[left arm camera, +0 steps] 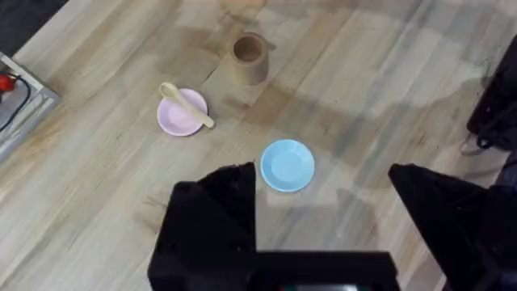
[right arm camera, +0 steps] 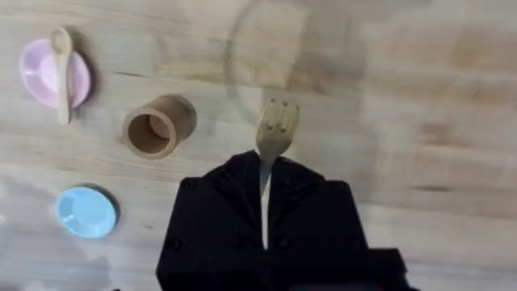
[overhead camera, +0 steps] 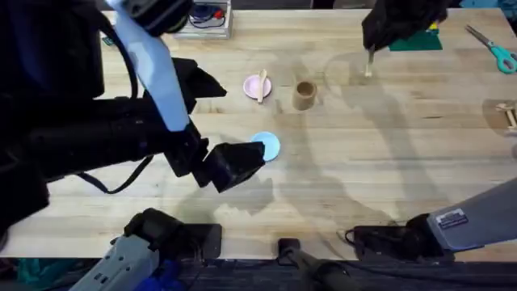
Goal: Pick up a utensil and set it on the pink plate, then put the other utensil in the container.
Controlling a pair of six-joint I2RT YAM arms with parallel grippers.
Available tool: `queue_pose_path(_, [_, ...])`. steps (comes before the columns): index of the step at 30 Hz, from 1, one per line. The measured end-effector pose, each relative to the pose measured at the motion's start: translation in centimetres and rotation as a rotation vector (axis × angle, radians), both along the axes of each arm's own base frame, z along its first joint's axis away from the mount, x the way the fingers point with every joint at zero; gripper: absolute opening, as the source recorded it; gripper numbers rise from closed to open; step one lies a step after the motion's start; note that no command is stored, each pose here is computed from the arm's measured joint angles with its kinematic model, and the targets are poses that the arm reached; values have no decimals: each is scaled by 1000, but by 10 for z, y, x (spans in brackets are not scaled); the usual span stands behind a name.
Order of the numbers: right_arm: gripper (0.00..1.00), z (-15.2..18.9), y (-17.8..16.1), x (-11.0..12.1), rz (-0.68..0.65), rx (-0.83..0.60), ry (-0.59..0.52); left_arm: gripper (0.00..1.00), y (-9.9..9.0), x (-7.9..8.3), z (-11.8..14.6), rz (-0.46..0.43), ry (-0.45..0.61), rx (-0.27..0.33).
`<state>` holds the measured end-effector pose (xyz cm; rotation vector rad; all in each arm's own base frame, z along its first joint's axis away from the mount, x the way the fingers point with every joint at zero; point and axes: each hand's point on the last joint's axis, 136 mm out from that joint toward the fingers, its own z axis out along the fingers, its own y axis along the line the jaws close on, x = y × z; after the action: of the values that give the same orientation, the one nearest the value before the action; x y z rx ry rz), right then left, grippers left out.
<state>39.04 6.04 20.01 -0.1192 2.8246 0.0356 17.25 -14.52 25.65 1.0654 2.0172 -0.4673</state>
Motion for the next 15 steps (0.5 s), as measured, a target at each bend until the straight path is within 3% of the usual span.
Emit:
queue_pose_path(7, [29,40,20,10,228,40,-105,993,0,0,0,0,0,0])
queue_pose_path(15, [29,62,54,17,522,134,-223,994,0,0,0,0,0,0])
